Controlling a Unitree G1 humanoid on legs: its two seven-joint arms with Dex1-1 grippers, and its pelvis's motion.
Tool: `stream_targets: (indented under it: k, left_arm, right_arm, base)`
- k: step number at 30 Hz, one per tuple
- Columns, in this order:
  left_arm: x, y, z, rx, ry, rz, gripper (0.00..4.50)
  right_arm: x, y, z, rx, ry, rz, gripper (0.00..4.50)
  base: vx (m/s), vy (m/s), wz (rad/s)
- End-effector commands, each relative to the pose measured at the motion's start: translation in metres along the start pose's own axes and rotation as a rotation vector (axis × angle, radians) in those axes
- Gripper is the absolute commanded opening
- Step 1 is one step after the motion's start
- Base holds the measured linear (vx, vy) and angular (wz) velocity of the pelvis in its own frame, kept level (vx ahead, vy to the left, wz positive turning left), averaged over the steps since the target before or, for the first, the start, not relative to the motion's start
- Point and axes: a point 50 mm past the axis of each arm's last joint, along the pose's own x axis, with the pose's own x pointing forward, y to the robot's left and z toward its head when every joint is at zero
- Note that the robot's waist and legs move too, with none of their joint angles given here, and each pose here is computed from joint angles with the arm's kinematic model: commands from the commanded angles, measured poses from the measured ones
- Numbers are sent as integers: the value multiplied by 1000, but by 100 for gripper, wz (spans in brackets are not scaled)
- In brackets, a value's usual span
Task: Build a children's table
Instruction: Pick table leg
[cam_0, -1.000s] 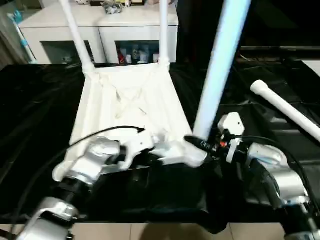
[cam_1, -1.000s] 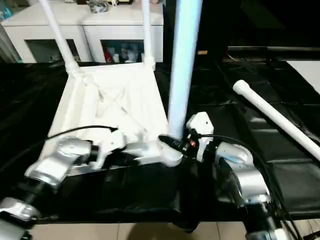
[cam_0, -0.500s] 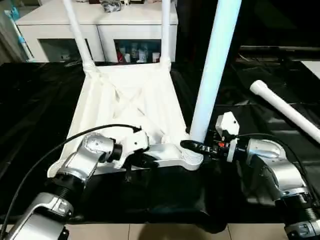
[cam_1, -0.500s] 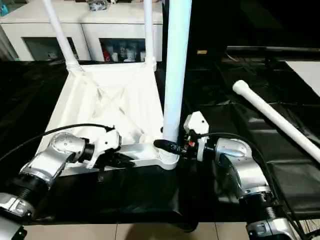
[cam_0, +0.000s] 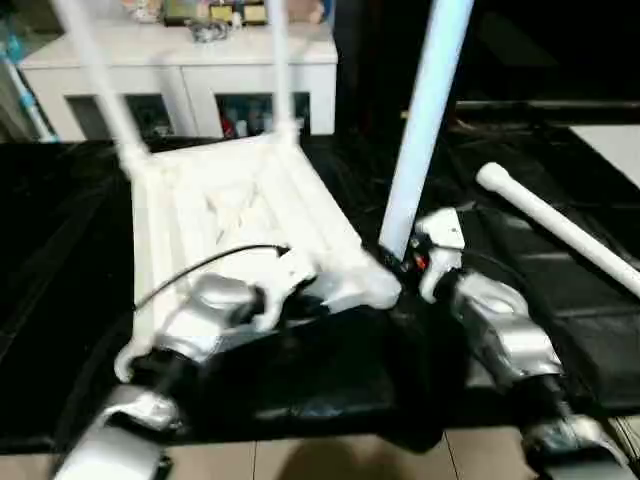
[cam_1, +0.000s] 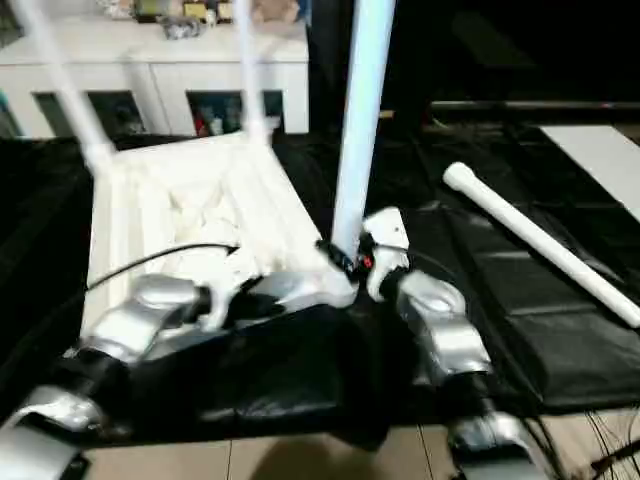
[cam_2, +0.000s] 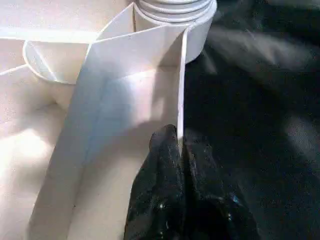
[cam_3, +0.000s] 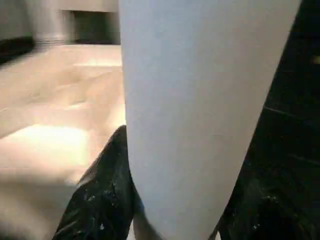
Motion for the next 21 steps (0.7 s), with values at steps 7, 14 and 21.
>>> stream_targets:
  k: [7, 14, 21]
  left_arm:
    - [19, -9, 23, -78, -43, 100, 0]
    - [18, -6, 20, -80, -25, 130, 0]
    - [15, -4, 22, -63, -55, 119, 0]
  right_arm:
    - [-2, 3, -63, 132, 312, -220, 184]
    - [8, 9, -56, 123, 296, -219, 184]
    - [14, 15, -41, 171, 174, -130, 219]
  base:
    - [0, 0, 0]
    - [0, 0, 0]
    - [0, 0, 0]
